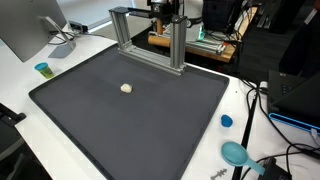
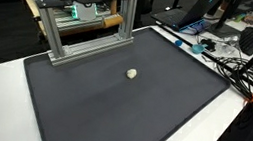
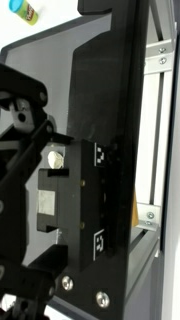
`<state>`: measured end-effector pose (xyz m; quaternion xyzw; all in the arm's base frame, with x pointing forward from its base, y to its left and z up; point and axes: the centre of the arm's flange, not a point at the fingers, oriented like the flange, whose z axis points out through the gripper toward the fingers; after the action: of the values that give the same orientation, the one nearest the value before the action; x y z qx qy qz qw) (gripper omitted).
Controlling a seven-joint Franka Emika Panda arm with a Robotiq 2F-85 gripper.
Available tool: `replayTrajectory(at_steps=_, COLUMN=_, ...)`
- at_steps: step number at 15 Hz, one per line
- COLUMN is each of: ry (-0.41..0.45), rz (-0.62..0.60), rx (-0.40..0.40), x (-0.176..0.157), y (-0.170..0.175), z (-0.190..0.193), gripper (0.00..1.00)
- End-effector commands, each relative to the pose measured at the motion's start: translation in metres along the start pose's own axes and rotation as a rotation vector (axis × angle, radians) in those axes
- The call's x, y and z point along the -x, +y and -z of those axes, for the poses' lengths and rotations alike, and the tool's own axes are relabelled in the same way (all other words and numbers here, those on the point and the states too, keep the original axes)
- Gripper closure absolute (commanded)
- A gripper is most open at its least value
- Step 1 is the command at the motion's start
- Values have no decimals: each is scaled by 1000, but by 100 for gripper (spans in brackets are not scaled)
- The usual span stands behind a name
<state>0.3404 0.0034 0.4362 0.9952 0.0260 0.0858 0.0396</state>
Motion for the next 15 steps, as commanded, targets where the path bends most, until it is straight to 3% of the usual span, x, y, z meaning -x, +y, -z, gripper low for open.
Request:
replayTrajectory(at_steps=1, ry=-29, rz=-16, rx=-29, x=10, y=-3, z=-1, gripper=0)
replayTrajectory(at_steps=4, ry=-21, rz=16, rx=-49, x=12, y=-5, z=0, gripper=0)
replayTrajectory(at_steps=5, ry=-22, rz=18, rx=-53, x=12, y=-7, z=-1, gripper=25)
replayTrajectory(at_steps=6, ry=-23, rz=25, rx=-54, x=12, y=-8, z=0, gripper=26)
replayTrajectory(at_steps=11, ry=-31, rz=33, rx=-60, x=14, y=-2, z=3, gripper=62)
replayTrajectory(at_steps=15, ry=-47, rz=72, rx=-92, x=15, y=4, z=3, gripper=66)
